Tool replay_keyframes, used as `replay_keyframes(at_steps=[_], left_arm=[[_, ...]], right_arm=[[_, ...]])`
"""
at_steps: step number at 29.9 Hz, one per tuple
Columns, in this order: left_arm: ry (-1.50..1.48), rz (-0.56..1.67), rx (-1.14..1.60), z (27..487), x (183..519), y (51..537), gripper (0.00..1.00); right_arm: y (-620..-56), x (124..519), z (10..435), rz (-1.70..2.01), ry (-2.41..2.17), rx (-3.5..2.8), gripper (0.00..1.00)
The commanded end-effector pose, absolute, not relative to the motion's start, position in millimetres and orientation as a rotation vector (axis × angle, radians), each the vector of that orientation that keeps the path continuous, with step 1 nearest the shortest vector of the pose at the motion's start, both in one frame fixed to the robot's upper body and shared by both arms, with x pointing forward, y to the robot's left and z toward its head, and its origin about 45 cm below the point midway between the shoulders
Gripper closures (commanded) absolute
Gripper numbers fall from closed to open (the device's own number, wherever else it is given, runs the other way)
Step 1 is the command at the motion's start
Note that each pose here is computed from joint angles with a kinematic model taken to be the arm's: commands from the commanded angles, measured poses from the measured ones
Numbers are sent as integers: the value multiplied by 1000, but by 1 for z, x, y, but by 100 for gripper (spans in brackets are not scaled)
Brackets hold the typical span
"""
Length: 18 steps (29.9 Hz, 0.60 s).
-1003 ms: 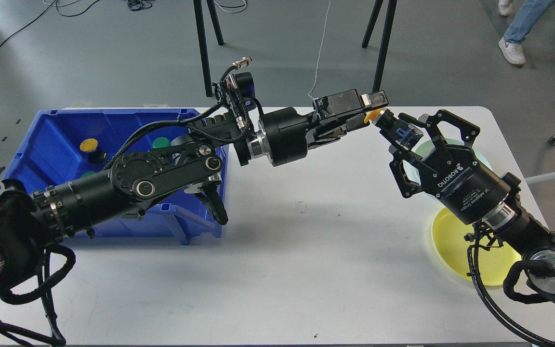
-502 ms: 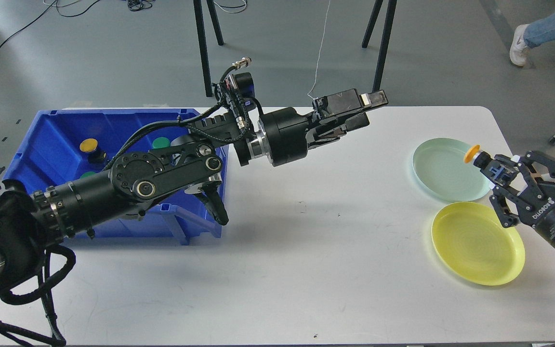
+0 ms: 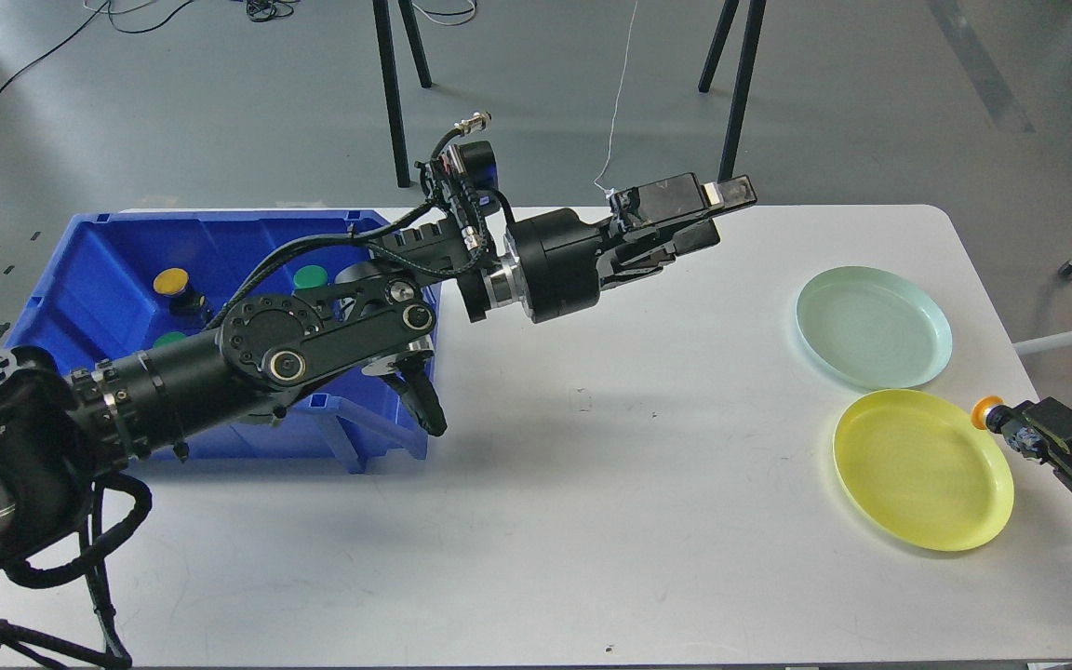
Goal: Pass button and place on color plate
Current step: 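Carry the button with the right gripper toward the yellow plate, then lower the button onto the yellow plate and open the right gripper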
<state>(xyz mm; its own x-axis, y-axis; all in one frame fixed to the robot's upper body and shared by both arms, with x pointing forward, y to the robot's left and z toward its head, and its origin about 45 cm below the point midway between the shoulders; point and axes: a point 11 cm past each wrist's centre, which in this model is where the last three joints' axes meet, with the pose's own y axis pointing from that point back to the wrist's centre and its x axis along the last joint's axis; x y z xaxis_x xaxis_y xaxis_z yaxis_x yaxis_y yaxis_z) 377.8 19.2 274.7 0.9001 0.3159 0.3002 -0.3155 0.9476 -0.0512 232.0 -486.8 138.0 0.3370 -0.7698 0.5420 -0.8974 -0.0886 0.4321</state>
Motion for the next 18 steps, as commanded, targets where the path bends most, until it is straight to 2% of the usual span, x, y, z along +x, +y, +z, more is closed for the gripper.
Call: replay_keyframes(at_steps=[1, 10, 18], left_arm=[[-311, 327, -1, 275, 378, 19, 16], [-311, 327, -1, 275, 378, 19, 16], [-311, 327, -1, 275, 378, 19, 16]], right_arm=[[-484, 232, 137, 255, -1425, 1890, 99], [-469, 230, 128, 308, -1328, 1924, 97], [-454, 221, 111, 263, -1293, 1957, 82]])
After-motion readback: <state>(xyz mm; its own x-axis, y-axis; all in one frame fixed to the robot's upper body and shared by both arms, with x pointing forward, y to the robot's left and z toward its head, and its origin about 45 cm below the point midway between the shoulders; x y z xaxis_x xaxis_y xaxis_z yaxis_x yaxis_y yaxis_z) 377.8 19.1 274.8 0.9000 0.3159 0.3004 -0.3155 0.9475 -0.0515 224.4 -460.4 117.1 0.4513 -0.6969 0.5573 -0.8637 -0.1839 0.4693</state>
